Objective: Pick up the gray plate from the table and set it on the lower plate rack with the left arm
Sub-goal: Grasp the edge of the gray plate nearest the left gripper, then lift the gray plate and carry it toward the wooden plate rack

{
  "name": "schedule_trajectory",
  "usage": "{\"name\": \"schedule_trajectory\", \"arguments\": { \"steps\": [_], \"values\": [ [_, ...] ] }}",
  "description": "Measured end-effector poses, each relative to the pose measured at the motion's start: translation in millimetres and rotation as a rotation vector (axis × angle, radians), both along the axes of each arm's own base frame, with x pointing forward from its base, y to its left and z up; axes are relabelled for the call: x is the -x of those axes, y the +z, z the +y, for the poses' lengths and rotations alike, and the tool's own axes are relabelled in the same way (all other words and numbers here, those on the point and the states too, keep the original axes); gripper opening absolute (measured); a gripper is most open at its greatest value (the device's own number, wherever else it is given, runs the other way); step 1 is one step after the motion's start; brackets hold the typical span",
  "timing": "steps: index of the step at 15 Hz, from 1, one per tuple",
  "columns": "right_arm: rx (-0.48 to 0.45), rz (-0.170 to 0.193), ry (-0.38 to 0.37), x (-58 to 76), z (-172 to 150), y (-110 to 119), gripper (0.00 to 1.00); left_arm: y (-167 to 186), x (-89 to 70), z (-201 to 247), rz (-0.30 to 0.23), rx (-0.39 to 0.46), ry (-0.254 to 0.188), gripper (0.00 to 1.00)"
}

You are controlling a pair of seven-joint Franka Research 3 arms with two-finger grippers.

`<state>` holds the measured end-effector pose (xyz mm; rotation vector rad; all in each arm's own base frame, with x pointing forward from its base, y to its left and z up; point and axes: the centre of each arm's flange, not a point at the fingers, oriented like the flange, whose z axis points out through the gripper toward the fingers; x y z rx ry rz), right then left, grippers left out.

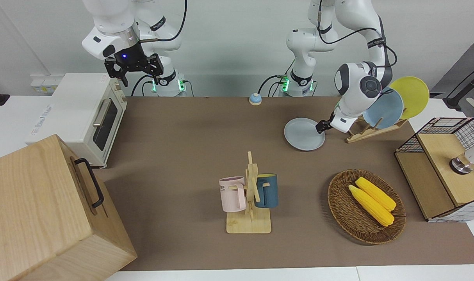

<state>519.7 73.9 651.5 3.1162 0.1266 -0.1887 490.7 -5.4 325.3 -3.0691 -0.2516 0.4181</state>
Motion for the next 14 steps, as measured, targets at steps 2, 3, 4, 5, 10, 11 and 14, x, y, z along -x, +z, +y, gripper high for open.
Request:
{"name": "schedule_trajectory", "arguments": {
  "steps": [2, 3, 4, 5, 10, 11, 14],
  "values": [
    [0.000, 0.000, 0.000, 0.0, 0.0, 0.0, 0.99, -12.2, 1.5, -0.5, 0.024, -0.001, -0.001, 1.00],
    [0.000, 0.000, 0.000, 0.0, 0.0, 0.0, 0.99, -16.9, 2.1, -1.1, 0.034, -0.002, -0.001, 0.99],
    [0.000, 0.000, 0.000, 0.0, 0.0, 0.0, 0.99, -20.9, 2.5, -1.8, 0.042, -0.003, -0.001, 0.99],
    [0.000, 0.000, 0.000, 0.0, 0.0, 0.0, 0.99, -24.8, 2.8, -2.4, 0.050, -0.004, 0.000, 0.93],
    [0.000, 0.000, 0.000, 0.0, 0.0, 0.0, 0.99, -32.9, 1.9, -3.0, 0.055, -0.007, 0.006, 0.51],
    [0.000, 0.000, 0.000, 0.0, 0.0, 0.0, 0.99, -32.6, 1.5, -3.2, 0.053, -0.007, 0.007, 0.40],
    [0.000, 0.000, 0.000, 0.0, 0.0, 0.0, 0.99, -27.0, 0.9, -6.1, 0.044, -0.001, 0.008, 0.10]
  ]
}}
